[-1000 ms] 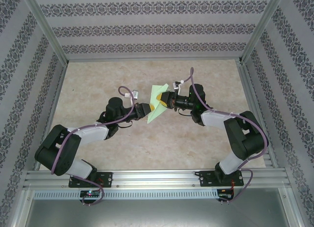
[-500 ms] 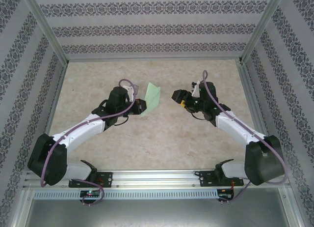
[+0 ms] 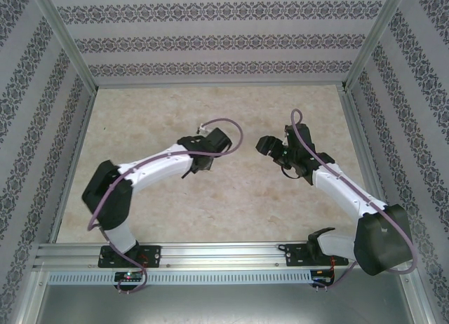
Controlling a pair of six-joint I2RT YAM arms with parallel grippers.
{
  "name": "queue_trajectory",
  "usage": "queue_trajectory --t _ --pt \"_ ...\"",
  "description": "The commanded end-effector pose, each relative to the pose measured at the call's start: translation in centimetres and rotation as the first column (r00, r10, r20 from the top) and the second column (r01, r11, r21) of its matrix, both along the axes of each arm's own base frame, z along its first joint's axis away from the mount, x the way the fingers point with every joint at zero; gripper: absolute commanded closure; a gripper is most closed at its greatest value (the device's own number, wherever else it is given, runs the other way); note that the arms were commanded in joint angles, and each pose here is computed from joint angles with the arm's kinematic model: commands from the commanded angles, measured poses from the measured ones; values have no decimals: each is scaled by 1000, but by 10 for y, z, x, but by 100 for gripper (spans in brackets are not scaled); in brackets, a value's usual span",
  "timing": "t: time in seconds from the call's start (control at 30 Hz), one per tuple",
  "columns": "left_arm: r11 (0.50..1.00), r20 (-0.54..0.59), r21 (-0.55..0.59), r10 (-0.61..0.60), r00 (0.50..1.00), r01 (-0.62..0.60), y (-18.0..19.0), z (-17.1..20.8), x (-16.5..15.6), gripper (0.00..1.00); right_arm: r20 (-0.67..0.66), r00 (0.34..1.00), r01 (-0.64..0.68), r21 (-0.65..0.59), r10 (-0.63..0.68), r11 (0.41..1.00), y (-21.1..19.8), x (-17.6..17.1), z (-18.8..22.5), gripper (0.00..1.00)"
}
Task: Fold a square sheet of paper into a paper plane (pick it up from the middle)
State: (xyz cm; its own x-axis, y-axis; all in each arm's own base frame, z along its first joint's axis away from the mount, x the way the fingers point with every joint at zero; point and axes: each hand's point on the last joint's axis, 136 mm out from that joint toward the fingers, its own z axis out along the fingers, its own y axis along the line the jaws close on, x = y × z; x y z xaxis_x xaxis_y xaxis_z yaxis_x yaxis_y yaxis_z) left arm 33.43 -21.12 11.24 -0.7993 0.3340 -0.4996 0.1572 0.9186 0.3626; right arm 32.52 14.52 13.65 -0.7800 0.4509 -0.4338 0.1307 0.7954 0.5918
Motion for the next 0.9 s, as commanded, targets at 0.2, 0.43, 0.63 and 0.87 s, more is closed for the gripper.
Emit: queue_trajectory --t 0.2,0.43,0.63,0.87 --pt "968 -215 -241 -128 968 74 -61 -51 -22 67 -56 997 58 -30 -60 998 -14 -7 -25 24" --pt "794 -207 -608 -175 962 13 -62 -18 -17 42 -44 999 -2 -25 1 1000 8 -6 -27 29" --pt "732 -190 -665 30 981 -151 3 -8 2 33 -62 981 -189 -43 186 981 90 -11 -32 50" --pt "679 -186 -671 235 954 -298 69 -15 0 15 -84 912 -406 -60 401 912 194 -28 -39 70"
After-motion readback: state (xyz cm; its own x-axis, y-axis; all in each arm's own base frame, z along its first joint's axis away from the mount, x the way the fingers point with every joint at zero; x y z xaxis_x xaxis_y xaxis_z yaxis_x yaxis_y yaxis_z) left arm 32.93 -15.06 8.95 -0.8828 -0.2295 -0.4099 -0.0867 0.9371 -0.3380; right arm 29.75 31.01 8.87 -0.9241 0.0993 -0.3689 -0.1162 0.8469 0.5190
